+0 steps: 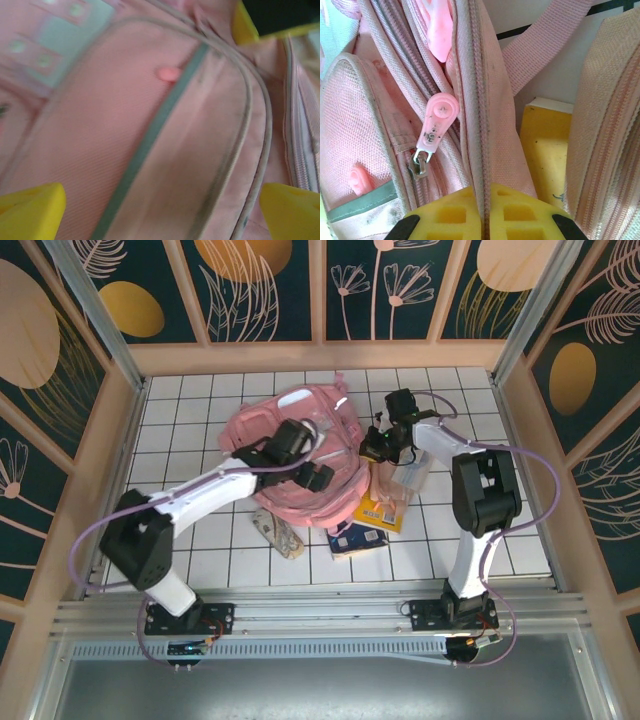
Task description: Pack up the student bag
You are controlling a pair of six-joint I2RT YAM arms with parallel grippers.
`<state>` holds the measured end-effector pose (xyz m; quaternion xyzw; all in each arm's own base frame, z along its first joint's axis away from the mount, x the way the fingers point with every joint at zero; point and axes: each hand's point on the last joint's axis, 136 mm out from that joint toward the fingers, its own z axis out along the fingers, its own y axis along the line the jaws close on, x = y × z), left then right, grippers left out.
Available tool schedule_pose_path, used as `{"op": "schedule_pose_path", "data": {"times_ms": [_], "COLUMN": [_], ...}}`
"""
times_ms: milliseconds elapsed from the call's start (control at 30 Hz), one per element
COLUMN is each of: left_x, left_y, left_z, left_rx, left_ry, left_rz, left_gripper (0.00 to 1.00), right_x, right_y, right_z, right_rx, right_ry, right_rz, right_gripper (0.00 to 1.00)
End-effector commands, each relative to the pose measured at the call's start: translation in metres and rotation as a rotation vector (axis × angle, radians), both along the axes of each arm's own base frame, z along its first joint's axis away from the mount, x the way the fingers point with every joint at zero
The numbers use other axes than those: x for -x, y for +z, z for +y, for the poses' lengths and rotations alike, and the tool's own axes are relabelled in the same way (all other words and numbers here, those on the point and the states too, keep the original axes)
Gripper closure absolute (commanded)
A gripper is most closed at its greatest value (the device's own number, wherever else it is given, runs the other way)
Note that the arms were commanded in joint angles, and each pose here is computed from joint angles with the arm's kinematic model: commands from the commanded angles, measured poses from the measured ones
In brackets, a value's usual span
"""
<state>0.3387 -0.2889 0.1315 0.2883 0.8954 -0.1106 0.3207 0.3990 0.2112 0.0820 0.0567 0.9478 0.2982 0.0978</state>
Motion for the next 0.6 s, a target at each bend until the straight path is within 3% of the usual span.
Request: {"op": "schedule_pose_path", "data": {"times_ms": [0,200,433,567], "left_x": [-0.009,-0.015,0.029,0.028], "left_y": [-0.018,-0.028,-0.06,-0.088], "left_z": [-0.01,-0.024,-0.034,-0.025], "left_rx": [-0.121,-0.164,-0.193,-0.263], "left_ry": [-0.084,-0.139,-0.268,-0.234], "left_rz": [-0.059,-0.056,0.058,0.094], "left_gripper": [0.01,0.01,0.01,0.01], "right_x": [0.004,0.01,0.008,0.007], "right_y": [0.025,0.026,0.022,0.025], "right_z": [0.016,0.017,0.022,0.03], "right_rx": [-0.087,-0.097,-0.111,-0.114], "right_ry": [0.037,0.039,0.029,0.04], "right_rz": [-0.034,-0.033,-0.031,-0.04], "right_gripper": [0.9,0.9,0.9,0.9]}}
